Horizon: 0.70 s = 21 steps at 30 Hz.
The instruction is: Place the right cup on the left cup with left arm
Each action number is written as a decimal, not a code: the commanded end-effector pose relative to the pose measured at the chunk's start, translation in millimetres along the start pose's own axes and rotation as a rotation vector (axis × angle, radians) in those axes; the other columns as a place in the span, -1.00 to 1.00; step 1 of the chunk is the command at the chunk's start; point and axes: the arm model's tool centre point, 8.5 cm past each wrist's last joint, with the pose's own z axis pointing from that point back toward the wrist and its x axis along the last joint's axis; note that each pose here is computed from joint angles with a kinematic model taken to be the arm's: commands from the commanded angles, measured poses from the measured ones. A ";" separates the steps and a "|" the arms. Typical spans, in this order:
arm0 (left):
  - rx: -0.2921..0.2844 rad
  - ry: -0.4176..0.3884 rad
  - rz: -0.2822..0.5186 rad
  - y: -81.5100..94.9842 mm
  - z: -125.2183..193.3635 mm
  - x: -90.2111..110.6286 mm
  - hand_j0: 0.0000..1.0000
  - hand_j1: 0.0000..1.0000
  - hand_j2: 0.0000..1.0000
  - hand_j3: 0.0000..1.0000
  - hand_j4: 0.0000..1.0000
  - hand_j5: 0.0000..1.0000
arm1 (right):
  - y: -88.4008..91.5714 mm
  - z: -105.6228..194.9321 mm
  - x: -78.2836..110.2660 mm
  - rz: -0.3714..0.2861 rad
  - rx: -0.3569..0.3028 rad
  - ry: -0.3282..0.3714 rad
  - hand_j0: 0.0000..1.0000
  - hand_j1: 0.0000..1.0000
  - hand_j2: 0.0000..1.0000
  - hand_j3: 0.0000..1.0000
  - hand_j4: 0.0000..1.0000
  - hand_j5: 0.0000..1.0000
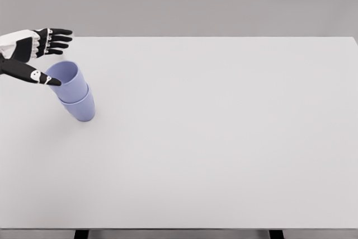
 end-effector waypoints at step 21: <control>-0.012 -0.231 -0.109 -16.7 20.1 37.5 1.00 1.00 1.00 1.00 1.00 1.00 | -0.1 0.0 0.0 0.000 0.000 0.000 1.00 1.00 1.00 1.00 1.00 1.00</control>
